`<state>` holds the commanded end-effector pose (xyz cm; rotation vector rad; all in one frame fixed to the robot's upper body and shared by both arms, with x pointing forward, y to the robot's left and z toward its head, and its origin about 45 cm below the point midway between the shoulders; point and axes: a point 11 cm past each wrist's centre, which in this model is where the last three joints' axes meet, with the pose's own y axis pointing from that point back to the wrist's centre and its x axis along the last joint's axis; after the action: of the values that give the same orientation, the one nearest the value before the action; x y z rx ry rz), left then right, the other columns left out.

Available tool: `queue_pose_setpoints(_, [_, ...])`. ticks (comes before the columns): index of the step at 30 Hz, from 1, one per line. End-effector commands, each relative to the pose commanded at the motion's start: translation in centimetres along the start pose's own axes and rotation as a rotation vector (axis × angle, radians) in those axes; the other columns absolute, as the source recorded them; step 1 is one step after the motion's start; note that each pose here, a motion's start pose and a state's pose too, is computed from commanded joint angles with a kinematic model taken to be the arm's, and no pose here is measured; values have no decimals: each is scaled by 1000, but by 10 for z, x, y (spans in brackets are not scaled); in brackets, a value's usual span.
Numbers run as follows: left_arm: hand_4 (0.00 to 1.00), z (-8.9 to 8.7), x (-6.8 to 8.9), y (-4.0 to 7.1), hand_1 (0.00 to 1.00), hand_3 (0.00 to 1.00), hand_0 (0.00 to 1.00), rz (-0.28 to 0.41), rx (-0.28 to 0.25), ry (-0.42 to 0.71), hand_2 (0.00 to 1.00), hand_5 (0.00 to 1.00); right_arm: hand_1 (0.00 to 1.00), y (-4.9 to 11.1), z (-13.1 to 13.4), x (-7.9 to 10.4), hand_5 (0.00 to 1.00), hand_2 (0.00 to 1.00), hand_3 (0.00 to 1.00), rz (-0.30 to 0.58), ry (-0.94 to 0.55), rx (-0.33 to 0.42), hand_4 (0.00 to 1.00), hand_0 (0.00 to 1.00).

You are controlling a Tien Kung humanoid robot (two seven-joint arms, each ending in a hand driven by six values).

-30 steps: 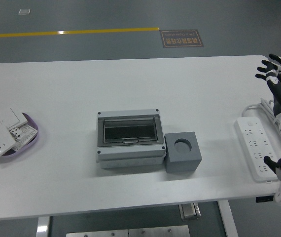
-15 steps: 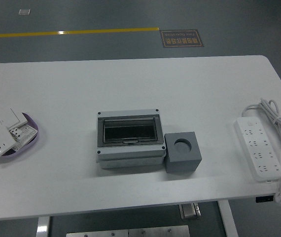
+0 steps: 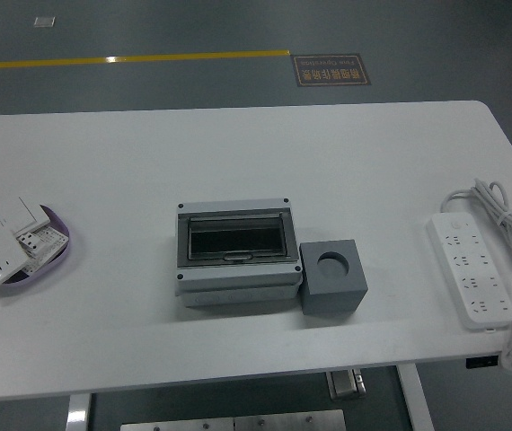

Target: Pick up the cylinder from the cube,place it in the box,flap close box

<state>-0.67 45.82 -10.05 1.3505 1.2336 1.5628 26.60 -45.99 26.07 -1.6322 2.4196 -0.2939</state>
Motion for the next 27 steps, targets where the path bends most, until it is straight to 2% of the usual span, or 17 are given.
queue_pose_setpoints(7, [722, 1, -1, 0, 659, 665, 635, -4, -6, -4, 579, 312, 617, 1, 3, -3, 244, 649, 668, -27, 3, -26, 738, 628])
queue_pose_setpoints(27, [722, -6, -4, -1, 659, 665, 633, -7, 7, 3, 579, 312, 610, 7, 11, 1, 236, 644, 662, -13, 6, -54, 742, 639])
